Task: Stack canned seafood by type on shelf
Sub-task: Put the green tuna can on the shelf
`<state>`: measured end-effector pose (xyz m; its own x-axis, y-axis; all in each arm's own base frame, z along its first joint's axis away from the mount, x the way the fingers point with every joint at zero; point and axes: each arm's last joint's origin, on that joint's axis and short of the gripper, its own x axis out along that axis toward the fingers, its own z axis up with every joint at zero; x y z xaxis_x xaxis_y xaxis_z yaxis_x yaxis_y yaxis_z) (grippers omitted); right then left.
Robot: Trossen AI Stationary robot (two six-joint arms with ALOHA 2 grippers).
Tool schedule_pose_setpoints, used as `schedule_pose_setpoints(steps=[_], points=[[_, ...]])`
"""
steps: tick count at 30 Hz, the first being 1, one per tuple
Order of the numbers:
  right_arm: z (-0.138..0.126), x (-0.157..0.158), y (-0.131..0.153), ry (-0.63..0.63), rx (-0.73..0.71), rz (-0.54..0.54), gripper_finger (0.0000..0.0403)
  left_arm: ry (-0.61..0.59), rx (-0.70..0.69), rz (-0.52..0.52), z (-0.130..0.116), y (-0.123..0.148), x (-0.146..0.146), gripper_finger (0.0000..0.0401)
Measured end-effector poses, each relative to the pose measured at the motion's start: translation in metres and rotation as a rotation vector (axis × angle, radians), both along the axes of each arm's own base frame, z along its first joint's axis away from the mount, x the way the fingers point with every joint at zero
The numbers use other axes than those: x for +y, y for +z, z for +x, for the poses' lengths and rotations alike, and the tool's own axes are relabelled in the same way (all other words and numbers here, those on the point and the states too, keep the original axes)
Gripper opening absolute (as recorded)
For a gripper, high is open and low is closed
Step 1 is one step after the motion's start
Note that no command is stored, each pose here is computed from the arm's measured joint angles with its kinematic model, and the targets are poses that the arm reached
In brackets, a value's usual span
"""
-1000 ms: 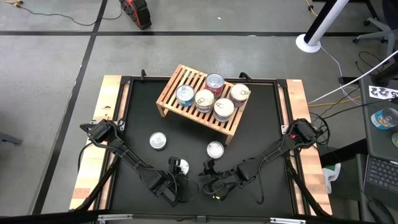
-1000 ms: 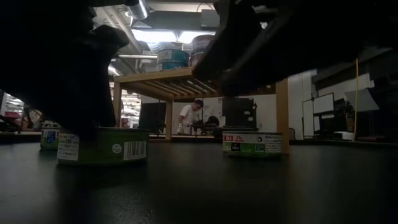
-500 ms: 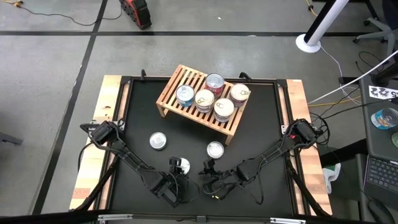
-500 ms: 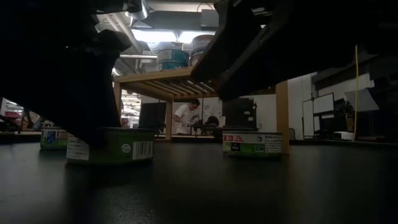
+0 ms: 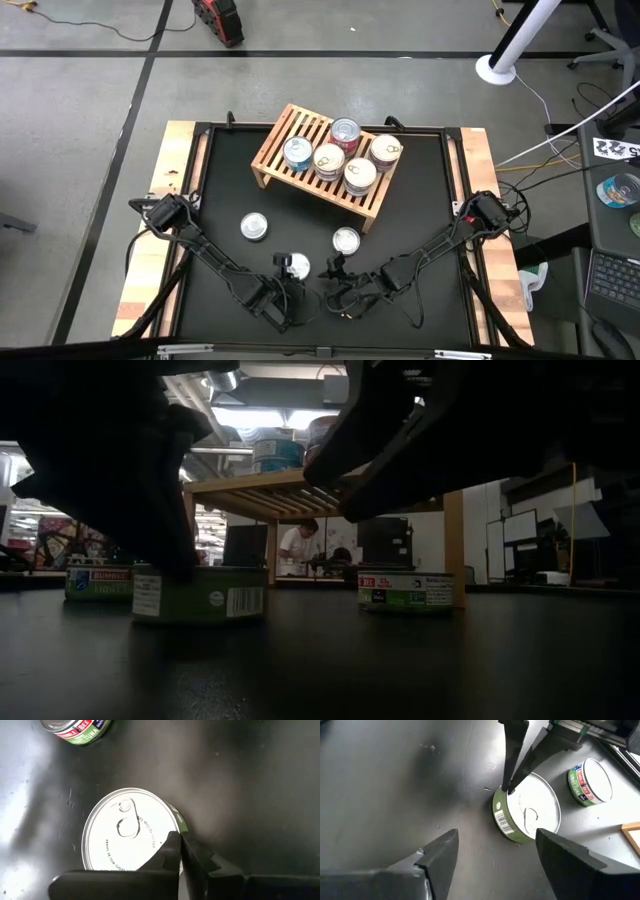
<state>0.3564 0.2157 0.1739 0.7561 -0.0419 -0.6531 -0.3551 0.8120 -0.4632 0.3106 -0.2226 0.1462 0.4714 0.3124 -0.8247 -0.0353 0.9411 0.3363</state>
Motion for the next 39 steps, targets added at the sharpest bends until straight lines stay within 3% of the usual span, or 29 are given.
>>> schedule_pose_setpoints(steps=[18, 39], points=[[-0.001, 0.0, 0.0, 0.002, 0.007, -0.006, 0.0264, 0.053, -0.092, -0.163, 0.029, 0.027, -0.001, 0.0001], [-0.003, -0.001, -0.002, 0.01, 0.037, -0.016, 0.0264, 0.09, -0.151, -0.231, 0.044, 0.049, 0.0, 0.0001]])
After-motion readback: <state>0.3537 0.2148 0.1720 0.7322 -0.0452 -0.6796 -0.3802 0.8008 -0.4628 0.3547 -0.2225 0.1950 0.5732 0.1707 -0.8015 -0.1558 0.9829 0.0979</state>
